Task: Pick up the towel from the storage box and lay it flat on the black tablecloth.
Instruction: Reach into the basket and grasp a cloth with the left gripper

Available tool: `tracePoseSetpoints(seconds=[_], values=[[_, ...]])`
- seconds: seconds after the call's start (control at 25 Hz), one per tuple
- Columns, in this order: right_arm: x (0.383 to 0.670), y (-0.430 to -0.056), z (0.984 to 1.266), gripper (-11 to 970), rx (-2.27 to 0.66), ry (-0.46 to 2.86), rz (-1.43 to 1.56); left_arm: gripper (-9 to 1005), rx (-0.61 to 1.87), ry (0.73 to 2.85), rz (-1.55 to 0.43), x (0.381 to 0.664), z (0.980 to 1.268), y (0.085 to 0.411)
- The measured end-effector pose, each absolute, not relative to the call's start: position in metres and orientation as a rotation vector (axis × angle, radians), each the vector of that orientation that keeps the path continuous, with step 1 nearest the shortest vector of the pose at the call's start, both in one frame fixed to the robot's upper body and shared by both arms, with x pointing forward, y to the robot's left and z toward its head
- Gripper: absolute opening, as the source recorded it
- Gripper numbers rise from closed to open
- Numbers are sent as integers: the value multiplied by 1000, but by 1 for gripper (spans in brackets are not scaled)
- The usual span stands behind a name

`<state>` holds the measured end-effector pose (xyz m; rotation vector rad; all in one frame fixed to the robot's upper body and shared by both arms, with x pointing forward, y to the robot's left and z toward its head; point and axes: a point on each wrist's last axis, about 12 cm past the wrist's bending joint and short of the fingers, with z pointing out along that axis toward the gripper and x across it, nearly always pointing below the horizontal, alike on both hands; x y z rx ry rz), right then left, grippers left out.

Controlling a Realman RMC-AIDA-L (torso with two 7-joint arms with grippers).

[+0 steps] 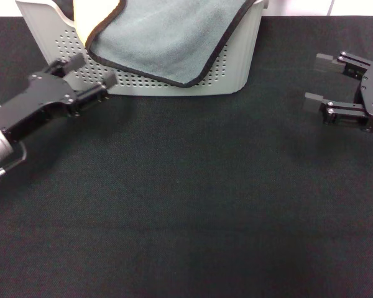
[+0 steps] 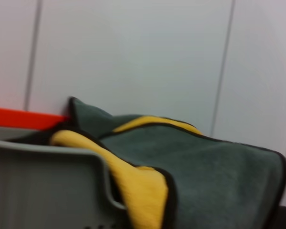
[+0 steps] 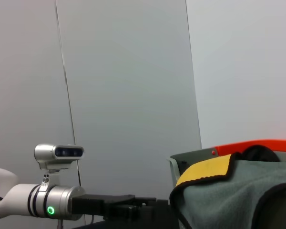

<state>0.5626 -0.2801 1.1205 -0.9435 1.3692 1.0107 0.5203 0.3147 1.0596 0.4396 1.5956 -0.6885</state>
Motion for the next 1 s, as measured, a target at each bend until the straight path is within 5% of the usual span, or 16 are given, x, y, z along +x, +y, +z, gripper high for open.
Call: tracePoseSetpoints(seconds=[1.0], values=[[564, -275, 1122, 858, -958, 1364, 1023, 848, 267, 1575, -602, 541, 1047, 296]])
